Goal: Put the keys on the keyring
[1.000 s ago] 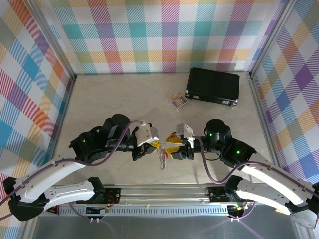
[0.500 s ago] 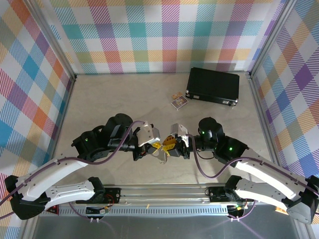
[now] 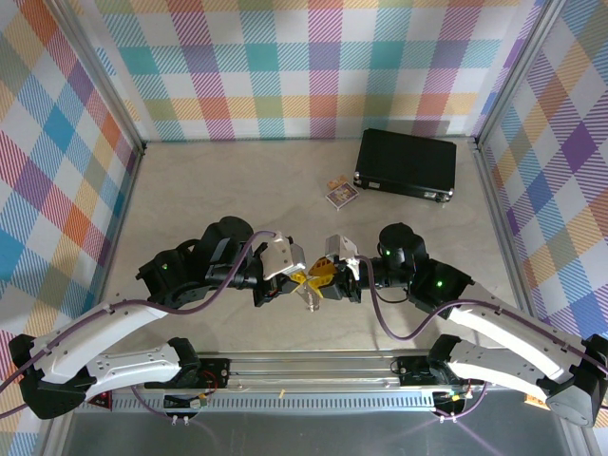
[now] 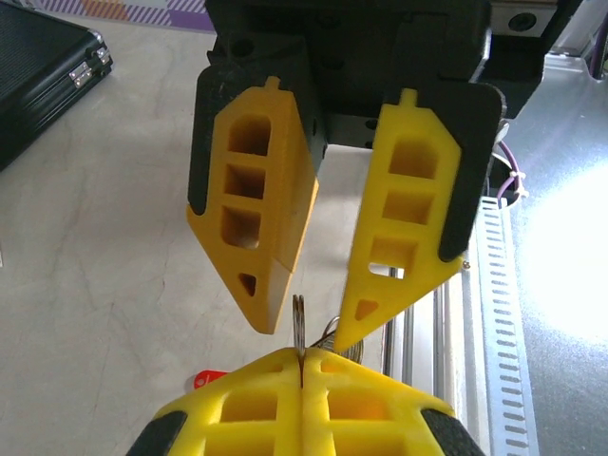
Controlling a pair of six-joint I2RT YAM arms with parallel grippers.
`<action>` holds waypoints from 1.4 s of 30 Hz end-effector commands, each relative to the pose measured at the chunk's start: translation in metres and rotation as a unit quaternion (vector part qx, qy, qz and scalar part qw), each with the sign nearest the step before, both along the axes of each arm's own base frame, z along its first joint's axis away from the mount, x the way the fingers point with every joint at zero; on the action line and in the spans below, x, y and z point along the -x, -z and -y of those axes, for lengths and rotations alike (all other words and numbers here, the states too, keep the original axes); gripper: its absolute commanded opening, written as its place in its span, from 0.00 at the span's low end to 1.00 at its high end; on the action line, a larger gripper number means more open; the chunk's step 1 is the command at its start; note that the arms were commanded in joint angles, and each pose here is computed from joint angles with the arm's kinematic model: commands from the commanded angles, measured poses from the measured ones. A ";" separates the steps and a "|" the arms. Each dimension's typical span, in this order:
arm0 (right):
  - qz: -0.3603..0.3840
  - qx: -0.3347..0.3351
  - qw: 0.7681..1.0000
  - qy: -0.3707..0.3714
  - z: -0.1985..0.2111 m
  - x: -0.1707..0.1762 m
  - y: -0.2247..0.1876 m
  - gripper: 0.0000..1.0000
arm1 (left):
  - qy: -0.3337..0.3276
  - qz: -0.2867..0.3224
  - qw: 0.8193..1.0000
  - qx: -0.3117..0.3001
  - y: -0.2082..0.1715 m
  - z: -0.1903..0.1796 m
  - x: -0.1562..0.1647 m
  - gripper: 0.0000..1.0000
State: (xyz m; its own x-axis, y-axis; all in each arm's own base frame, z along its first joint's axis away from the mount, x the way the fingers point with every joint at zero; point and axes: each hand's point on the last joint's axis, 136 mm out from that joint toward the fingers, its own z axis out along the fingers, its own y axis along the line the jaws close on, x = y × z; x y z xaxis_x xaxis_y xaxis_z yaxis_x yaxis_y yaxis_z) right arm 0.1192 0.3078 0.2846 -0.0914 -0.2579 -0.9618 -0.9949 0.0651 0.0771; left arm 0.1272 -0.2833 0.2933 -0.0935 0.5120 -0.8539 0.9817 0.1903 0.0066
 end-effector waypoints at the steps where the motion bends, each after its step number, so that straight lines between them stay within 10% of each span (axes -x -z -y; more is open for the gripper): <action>1: 0.018 -0.017 1.000 -0.012 0.000 0.005 -0.020 0.22 | 0.014 0.005 1.000 0.007 -0.008 0.002 0.004 0.00; 16: 0.020 -0.015 1.000 -0.004 0.001 0.003 -0.018 0.00 | 0.004 0.004 0.999 0.035 -0.013 0.004 0.003 0.00; 24: 0.018 -0.155 0.988 -0.021 0.010 0.020 -0.061 0.00 | -0.030 0.013 0.979 0.203 -0.047 -0.008 0.010 0.31; 42: 0.037 -0.324 0.944 -0.045 0.028 0.034 -0.099 0.00 | 0.056 -0.009 0.953 0.298 -0.083 0.005 0.036 0.32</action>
